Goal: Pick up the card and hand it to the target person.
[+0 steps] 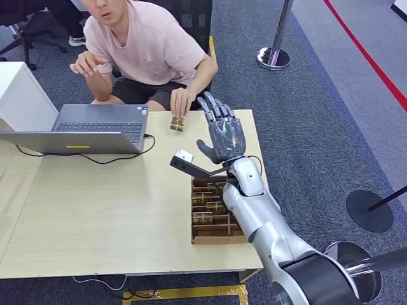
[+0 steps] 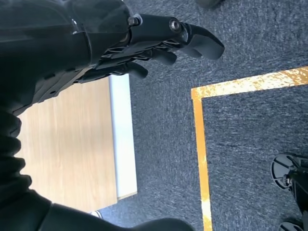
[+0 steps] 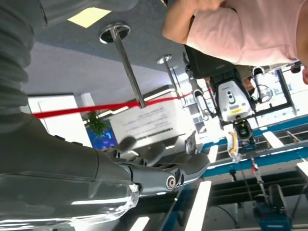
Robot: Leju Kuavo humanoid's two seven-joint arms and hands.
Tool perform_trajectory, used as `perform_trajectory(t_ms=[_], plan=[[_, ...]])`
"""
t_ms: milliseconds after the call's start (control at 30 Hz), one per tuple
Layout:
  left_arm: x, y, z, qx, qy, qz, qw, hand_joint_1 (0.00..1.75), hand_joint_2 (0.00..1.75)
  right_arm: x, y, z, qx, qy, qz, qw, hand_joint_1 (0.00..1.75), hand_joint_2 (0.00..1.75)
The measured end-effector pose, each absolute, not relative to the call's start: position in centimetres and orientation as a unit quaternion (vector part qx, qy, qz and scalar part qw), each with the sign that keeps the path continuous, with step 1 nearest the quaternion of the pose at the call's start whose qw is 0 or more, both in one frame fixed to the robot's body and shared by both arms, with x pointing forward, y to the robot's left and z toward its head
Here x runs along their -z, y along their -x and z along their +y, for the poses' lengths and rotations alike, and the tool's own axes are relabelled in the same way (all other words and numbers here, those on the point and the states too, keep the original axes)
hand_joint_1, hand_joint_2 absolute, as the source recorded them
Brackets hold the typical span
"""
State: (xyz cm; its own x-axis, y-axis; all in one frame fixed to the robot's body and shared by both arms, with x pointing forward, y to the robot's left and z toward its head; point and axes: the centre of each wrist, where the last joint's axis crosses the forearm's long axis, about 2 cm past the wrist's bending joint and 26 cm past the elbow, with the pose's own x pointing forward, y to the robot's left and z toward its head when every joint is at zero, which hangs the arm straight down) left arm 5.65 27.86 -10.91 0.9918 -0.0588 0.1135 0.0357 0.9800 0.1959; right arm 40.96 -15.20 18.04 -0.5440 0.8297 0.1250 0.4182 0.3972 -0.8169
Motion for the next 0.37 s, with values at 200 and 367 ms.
perform_trajectory(t_ms=[200,367], plan=[[10.9,-5.6,27.9,0.012,-0.099,-0.057,0.993,0.0,0.0,-19.1,-42.9,-16.3,-0.298,0.327,-0.803,0.4,0.0,1.75],[10.9,-5.6,28.1,0.008,-0.101,-0.053,0.993,0.0,0.0,-19.8,-44.6,-20.1,-0.221,0.251,-0.792,0.511,0.0,1.75]])
